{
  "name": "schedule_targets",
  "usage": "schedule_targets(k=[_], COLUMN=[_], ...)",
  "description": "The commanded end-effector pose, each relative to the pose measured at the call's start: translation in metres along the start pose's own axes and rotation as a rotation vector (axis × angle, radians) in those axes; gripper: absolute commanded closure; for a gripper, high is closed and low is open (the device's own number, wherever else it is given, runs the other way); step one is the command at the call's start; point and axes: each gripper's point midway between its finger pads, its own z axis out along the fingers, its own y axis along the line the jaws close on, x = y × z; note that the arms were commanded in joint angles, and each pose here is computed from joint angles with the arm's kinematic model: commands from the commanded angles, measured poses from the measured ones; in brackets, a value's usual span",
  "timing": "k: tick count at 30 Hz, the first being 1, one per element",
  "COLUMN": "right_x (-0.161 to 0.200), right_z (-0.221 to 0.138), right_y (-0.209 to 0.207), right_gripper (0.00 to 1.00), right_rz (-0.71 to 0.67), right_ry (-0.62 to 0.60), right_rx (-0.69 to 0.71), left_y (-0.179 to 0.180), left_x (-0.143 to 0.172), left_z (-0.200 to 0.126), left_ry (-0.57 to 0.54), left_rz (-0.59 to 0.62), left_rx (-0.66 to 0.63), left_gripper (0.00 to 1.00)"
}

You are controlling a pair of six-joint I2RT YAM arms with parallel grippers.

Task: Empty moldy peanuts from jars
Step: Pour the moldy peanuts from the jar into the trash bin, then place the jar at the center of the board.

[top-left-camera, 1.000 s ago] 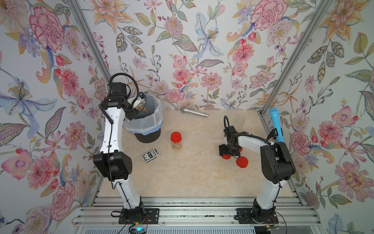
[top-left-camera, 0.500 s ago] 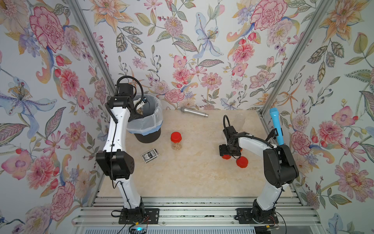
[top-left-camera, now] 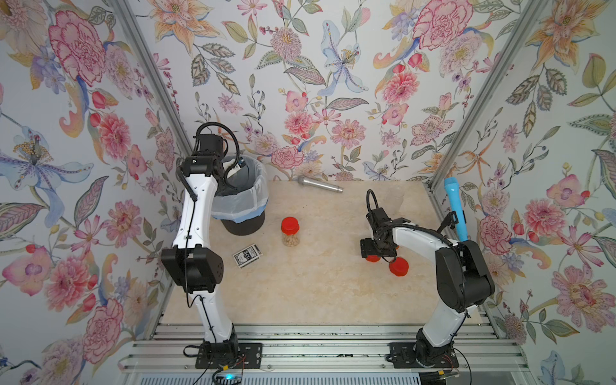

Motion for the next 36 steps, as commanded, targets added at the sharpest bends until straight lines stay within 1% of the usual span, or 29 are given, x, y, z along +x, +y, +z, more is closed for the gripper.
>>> schedule_targets(k=[1,4,6,9,11,14,17,19,20,23,25,26,28,29,30,32,33,34,36], right_x=[0.001,-0.002,-0.007,-0.012,-0.016,-0.025,-0.035,-0.047,-0.053,-0.072,-0.084,-0.089,-0.095,-0.097,-0.097,-0.098,-0.098,-0.099,-0.100], right_z=[-0.008,-0.004,-0.008,-0.016,-0.023,-0.041,-0.065,-0.087,-0.100,-0.156,-0.195,-0.216,-0.248,-0.264,-0.275,-0.290,-0.294,-0.296,-0.300], right_y=[-0.003,-0.001,0.002,0.005,0.005,0.002,0.003,0.008,0.015,0.038,0.048,0.053,0.058,0.063,0.068,0.078,0.085,0.091,0.103], right_gripper=[0.13,0.12,0.12,0.11,0.12,0.11,0.11,0.12,0.13,0.13,0.14,0.14,0.14,0.13,0.12,0.10,0.09,0.09,0.08], right_rz=[0.006,-0.010,-0.014,-0.025,-0.031,-0.031,-0.032,-0.031,-0.033,-0.017,0.029,0.053,0.096,0.104,0.106,0.095,0.078,0.067,0.049], right_ry=[-0.023,-0.008,-0.025,-0.054,-0.077,-0.135,-0.209,-0.283,-0.323,-0.481,-0.595,-0.650,-0.743,-0.783,-0.813,-0.852,-0.856,-0.858,-0.862], right_rx=[0.000,-0.019,-0.024,-0.032,-0.026,-0.019,-0.029,-0.068,-0.112,-0.321,-0.485,-0.584,-0.755,-0.836,-0.905,-0.983,-1.006,-1.010,-1.017], left_y=[0.013,0.014,0.012,0.017,0.024,0.034,0.041,0.038,0.035,0.005,-0.015,-0.029,-0.056,-0.066,-0.082,-0.109,-0.125,-0.136,-0.156], left_x=[-0.006,-0.010,-0.013,-0.023,-0.034,-0.058,-0.084,-0.109,-0.121,-0.158,-0.181,-0.189,-0.200,-0.201,-0.202,-0.202,-0.202,-0.203,-0.206], left_z=[-0.020,-0.020,-0.018,-0.023,-0.030,-0.050,-0.074,-0.096,-0.105,-0.135,-0.159,-0.176,-0.197,-0.217,-0.228,-0.251,-0.259,-0.264,-0.267], left_ry=[-0.049,-0.063,-0.075,-0.133,-0.205,-0.351,-0.493,-0.615,-0.672,-0.865,-1.028,-1.119,-1.256,-1.339,-1.414,-1.563,-1.616,-1.646,-1.661], left_rz=[0.016,-0.005,-0.015,-0.064,-0.095,-0.131,-0.166,-0.178,-0.188,-0.181,-0.220,-0.215,-0.240,-0.244,-0.252,-0.258,-0.255,-0.248,-0.258], left_rx=[-0.048,-0.048,-0.041,-0.045,-0.058,-0.071,-0.083,-0.068,-0.060,0.000,0.057,0.097,0.144,0.152,0.199,0.263,0.304,0.317,0.364], left_gripper=[0.88,0.88,0.88,0.88,0.87,0.87,0.87,0.87,0.87,0.86,0.85,0.85,0.83,0.82,0.83,0.82,0.81,0.81,0.81])
